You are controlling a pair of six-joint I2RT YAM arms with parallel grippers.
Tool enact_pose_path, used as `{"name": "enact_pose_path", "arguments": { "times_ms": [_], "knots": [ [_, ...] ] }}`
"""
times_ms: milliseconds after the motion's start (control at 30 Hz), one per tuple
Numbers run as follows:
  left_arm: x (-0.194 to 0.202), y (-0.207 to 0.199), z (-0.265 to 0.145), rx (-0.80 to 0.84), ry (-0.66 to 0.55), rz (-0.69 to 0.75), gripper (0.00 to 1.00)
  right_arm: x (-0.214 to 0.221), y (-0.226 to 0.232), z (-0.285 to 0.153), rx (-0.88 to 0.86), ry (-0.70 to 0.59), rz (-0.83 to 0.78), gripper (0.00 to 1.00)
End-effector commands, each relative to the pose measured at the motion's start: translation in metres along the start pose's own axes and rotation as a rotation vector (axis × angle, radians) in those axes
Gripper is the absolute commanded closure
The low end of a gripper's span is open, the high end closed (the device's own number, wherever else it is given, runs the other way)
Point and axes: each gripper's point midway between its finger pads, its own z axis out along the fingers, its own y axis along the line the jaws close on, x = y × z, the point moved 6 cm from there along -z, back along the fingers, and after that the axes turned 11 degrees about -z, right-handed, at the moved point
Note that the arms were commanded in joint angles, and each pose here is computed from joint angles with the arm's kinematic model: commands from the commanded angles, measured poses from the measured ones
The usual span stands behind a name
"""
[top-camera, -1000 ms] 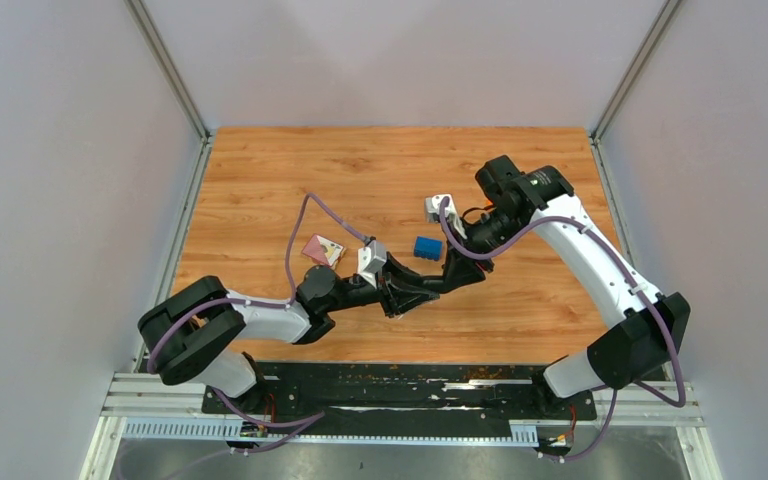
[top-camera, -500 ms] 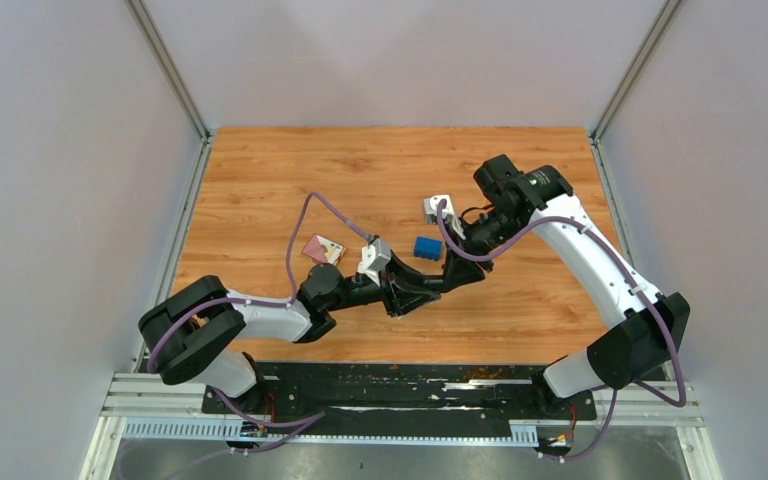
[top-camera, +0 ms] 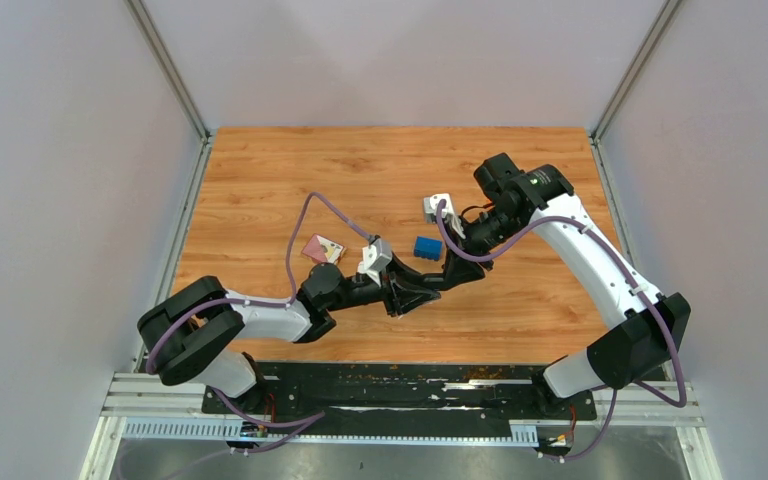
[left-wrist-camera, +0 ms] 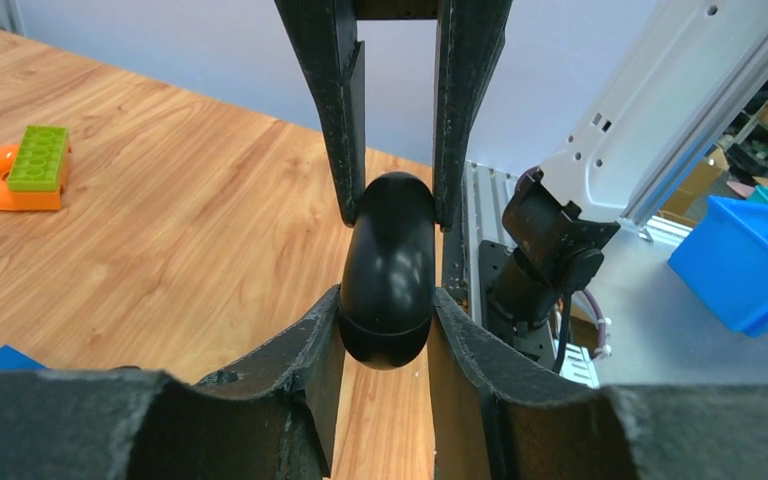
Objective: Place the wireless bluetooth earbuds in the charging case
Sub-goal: Open the charging case.
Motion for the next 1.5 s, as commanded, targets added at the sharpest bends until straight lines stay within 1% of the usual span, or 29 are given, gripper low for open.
{"name": "enact_pose_path", "arguments": {
  "times_ms": [0,133,200,233,333,367,400,467,533,567,633,700,1033,1467],
  "knots": [
    [-0.021,-0.012,0.008,0.067,-0.078,0.041,0.57,-0.007,-0.004,-0.001,0.016,-0.016,-0.043,0.94],
    [-0.021,-0.012,0.009,0.073,-0.073,0.031,0.58,-0.007,-0.006,-0.001,0.024,-0.012,-0.048,0.94],
    [-0.019,-0.012,0.01,0.078,-0.063,0.03,0.64,-0.008,-0.006,-0.002,0.025,-0.013,-0.05,0.93],
    [-0.019,-0.012,0.01,0.077,-0.062,0.029,0.65,-0.009,-0.006,-0.002,0.024,-0.014,-0.05,0.93],
    [-0.018,-0.011,0.009,0.07,-0.058,0.026,0.63,-0.009,-0.006,-0.002,0.026,-0.016,-0.051,0.93],
    [-0.017,-0.01,0.01,0.068,-0.053,0.027,0.64,-0.009,-0.005,-0.002,0.024,-0.016,-0.051,0.93],
    [-0.016,-0.01,0.01,0.069,-0.047,0.03,0.69,-0.009,-0.005,-0.003,0.025,-0.016,-0.052,0.92],
    [-0.015,-0.009,0.01,0.073,-0.038,0.04,0.86,-0.009,-0.005,-0.003,0.024,-0.014,-0.052,0.87],
    [-0.013,-0.009,0.01,0.084,-0.036,0.053,0.98,-0.009,-0.005,-0.002,0.023,-0.016,-0.042,0.76],
    [-0.012,-0.008,0.01,0.088,-0.034,0.059,1.0,-0.009,-0.005,-0.002,0.022,-0.018,-0.034,0.71],
    [-0.011,-0.008,0.01,0.096,-0.029,0.077,1.0,-0.01,-0.006,-0.001,0.019,-0.025,-0.025,0.65],
    [-0.011,-0.009,0.009,0.1,-0.031,0.094,1.0,-0.011,-0.008,0.0,0.016,-0.029,-0.015,0.62],
    [-0.008,-0.012,-0.001,0.1,-0.008,0.141,1.0,-0.019,-0.022,-0.005,0.044,-0.043,0.01,0.62],
    [-0.006,-0.009,-0.001,0.082,-0.024,0.122,1.0,-0.022,-0.02,-0.009,0.045,-0.06,0.01,0.62]
  ]
}}
